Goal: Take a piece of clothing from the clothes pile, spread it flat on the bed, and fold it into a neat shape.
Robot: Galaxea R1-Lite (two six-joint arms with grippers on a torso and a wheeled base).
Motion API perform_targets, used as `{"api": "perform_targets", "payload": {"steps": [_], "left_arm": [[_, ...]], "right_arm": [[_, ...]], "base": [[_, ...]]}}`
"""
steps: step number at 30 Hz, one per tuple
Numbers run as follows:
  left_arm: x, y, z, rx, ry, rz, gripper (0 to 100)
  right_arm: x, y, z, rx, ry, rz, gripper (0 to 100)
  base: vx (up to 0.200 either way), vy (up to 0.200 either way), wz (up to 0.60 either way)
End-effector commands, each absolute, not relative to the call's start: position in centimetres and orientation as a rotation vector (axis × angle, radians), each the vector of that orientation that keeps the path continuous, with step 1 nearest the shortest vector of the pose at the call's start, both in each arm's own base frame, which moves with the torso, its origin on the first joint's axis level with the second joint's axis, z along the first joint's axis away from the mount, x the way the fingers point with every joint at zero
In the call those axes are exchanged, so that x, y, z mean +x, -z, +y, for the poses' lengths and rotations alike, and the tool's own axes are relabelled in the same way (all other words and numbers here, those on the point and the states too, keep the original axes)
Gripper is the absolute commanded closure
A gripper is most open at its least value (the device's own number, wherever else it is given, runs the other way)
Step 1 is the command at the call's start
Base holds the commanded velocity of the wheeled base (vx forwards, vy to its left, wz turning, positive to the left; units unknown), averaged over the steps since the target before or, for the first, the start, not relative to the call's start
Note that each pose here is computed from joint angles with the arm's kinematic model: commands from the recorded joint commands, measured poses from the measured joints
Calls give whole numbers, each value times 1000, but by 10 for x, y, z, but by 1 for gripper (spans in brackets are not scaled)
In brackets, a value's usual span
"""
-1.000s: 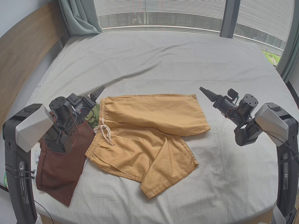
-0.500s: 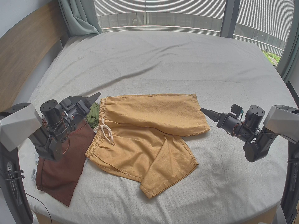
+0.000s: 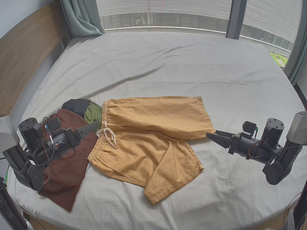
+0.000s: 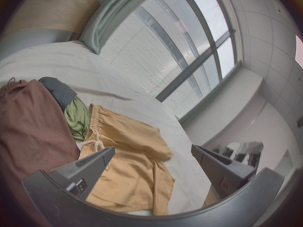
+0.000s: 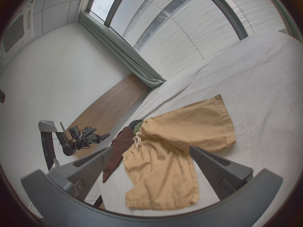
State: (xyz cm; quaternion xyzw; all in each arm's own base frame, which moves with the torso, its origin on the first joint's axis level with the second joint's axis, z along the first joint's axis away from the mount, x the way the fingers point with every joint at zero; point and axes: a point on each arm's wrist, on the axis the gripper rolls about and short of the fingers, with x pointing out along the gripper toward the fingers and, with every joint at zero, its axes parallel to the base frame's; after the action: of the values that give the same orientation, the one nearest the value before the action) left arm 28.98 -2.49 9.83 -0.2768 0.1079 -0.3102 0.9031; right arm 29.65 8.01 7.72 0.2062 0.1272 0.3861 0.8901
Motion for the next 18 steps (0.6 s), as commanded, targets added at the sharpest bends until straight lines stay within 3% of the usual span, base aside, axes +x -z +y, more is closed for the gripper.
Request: {"api": "perform_targets", "payload": {"steps": [1, 18], "left_arm": [[259, -106, -16, -489, 692, 214, 0], [257, -97, 0, -359, 686, 198, 0]], "right_arm": [[267, -86, 77, 412, -818, 282, 0], [266, -74, 78, 418, -808, 333, 0]], "base": [[0, 0, 0], [0, 0, 0]]}}
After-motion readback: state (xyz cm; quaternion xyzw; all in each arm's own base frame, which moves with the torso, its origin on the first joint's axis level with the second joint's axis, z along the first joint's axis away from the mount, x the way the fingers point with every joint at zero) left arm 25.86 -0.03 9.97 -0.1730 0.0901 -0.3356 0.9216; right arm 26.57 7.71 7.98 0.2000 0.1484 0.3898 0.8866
